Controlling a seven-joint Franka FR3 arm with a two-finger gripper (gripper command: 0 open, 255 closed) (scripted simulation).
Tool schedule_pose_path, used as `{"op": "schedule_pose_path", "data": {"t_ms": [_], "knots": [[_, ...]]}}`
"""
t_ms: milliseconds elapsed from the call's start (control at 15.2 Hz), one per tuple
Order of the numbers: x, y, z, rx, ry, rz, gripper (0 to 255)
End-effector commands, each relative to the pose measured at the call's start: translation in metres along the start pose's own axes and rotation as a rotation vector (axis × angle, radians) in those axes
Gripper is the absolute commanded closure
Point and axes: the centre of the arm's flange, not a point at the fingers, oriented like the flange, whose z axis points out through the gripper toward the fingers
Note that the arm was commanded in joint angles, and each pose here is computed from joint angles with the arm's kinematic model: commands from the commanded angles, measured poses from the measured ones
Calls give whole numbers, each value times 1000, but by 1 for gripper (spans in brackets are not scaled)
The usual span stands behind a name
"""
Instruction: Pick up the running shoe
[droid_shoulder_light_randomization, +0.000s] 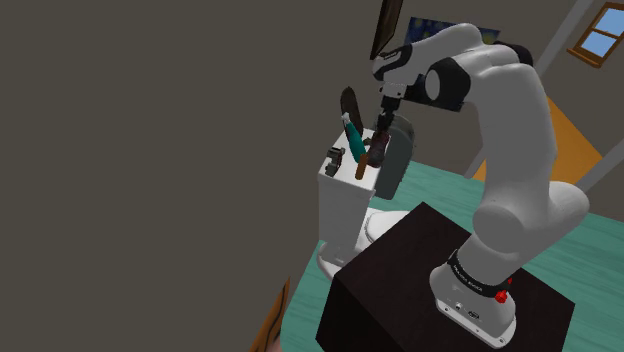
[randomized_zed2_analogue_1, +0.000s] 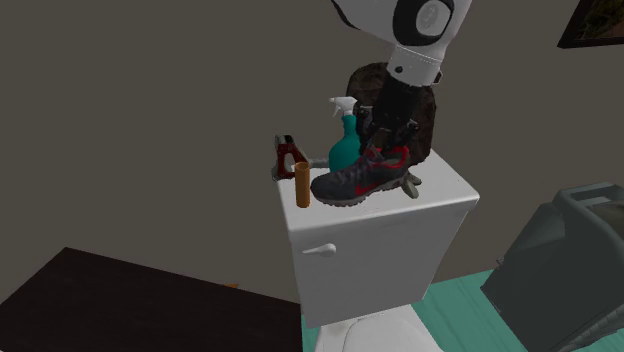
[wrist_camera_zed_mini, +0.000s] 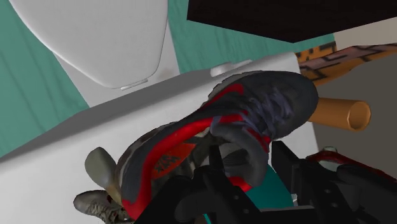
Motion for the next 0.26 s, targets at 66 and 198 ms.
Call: {"op": "schedule_pose_path", "data": {"t_ms": [66,198], "knots": [[-2,-5,-16,0,1,0,255],[-2,-5,-17,0,1,0,255]]}}
